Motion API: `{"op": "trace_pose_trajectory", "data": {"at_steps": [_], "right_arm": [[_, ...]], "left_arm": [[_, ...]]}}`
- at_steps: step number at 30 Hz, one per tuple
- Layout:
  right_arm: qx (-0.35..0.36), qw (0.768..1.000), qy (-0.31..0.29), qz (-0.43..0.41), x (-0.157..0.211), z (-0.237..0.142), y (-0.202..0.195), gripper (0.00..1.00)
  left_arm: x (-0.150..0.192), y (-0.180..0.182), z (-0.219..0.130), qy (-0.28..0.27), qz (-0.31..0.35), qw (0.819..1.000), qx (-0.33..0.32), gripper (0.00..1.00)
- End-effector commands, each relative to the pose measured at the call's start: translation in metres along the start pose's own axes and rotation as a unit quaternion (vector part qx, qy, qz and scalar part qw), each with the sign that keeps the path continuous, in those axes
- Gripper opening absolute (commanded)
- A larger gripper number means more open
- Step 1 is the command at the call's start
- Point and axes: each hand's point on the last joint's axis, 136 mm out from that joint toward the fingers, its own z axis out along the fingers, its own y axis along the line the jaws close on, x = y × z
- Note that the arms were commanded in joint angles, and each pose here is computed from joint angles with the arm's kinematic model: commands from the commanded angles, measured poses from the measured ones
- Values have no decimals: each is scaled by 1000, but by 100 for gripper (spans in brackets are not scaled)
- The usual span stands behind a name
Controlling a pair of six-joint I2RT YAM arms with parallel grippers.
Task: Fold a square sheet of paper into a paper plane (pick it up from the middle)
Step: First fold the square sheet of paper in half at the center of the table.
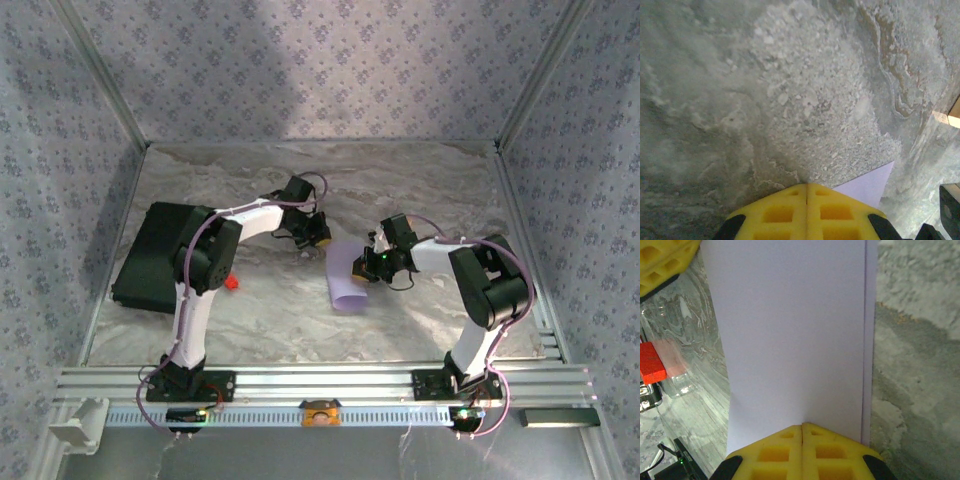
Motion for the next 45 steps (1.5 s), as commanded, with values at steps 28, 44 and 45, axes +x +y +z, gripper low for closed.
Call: {"op": "trace_pose_trajectory", "data": {"at_steps": [28,44,45], "right_arm": [[74,996,28,39,27,2,-38,1],[79,996,27,41,29,3,-40,1],[80,996,27,42,30,3,-40,1]], "left_arm": [[110,-32,-17,67,49,993,81,0],[128,37,-3,80,65,995,-5,1],[127,40,-3,77,68,995,-13,1]]}}
